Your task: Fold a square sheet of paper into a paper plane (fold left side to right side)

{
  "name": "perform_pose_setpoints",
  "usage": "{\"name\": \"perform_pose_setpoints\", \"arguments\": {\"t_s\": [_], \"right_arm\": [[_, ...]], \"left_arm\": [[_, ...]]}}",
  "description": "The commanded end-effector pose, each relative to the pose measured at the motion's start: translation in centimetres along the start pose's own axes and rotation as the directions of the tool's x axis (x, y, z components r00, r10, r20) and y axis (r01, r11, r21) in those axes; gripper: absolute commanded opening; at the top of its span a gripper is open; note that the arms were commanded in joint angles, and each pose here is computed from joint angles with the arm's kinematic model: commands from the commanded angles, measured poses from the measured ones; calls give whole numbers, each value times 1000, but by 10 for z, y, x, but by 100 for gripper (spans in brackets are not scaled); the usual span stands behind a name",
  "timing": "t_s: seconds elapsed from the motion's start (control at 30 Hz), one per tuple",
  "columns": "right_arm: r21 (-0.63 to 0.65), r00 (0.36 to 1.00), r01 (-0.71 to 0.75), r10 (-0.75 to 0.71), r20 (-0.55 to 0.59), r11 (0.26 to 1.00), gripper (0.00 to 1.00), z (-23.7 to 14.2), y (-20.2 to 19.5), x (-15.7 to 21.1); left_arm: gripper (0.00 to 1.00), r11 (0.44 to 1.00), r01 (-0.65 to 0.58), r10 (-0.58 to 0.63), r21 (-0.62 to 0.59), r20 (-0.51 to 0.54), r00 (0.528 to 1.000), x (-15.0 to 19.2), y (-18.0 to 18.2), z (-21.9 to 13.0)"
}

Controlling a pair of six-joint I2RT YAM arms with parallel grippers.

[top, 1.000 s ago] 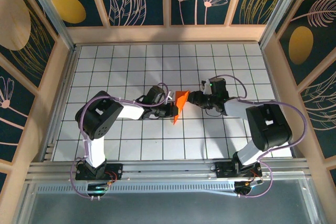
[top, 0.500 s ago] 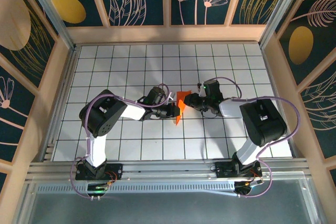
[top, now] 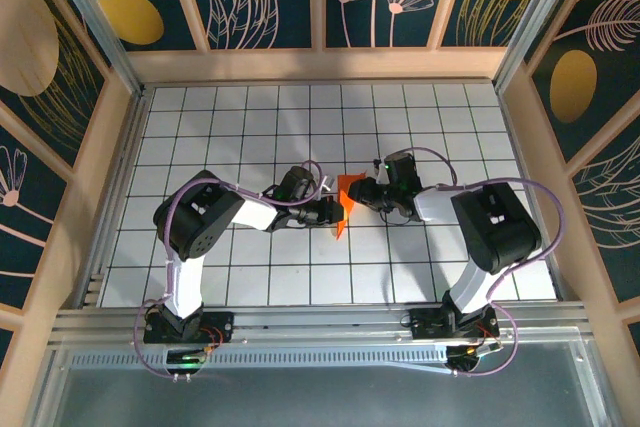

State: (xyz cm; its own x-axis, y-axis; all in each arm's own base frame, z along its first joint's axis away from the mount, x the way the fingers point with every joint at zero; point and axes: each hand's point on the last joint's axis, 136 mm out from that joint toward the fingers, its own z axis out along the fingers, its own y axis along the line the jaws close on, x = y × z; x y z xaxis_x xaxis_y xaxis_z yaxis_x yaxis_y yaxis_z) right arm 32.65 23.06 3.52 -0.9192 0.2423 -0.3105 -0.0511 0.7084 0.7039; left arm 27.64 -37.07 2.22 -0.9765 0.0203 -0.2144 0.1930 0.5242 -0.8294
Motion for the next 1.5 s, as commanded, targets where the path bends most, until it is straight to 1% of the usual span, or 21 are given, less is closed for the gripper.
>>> {"name": "perform_pose_setpoints", "arguments": {"t_s": [0.0, 0.2, 0.37, 0.53, 0.77, 0.97, 1.13, 1.3, 1.47], "right_arm": [[-8, 1000, 14, -14, 20, 1000, 40, 6, 7, -9], [28, 1000, 3, -3, -5, 1000, 40, 13, 0, -4], [95, 1000, -2, 5, -30, 995, 40, 17, -13, 1], [132, 999, -6, 13, -53, 991, 40, 20, -22, 6], [127, 998, -1, 9, -59, 992, 40, 22, -21, 7], [136, 998, 3, 5, -64, 991, 40, 23, -23, 8], [139, 998, 5, 4, -66, 990, 40, 23, -24, 8], [143, 998, 6, 3, -67, 990, 40, 23, -25, 8], [144, 997, 9, 2, -74, 989, 39, 24, -25, 11]], "left_arm": [[0, 1000, 13, -13, 17, -7, 1000, 2, 4, 1], [0, 1000, 15, -14, 24, -11, 1000, 2, 4, 2], [13, 1000, 8, -8, 20, -2, 1000, 1, 1, -1], [26, 1000, -8, 8, 2, 27, 1000, -5, -3, -10], [35, 1000, 17, -17, -1, 81, 997, -23, 2, -27], [37, 1000, 8, -10, 29, 73, 997, -31, -3, -22], [37, 1000, 9, -11, 28, 67, 998, -33, -1, -18], [31, 999, 11, -13, 32, 59, 998, -34, 0, -14], [22, 999, 16, -17, 29, 51, 999, -34, 4, -9]]}}
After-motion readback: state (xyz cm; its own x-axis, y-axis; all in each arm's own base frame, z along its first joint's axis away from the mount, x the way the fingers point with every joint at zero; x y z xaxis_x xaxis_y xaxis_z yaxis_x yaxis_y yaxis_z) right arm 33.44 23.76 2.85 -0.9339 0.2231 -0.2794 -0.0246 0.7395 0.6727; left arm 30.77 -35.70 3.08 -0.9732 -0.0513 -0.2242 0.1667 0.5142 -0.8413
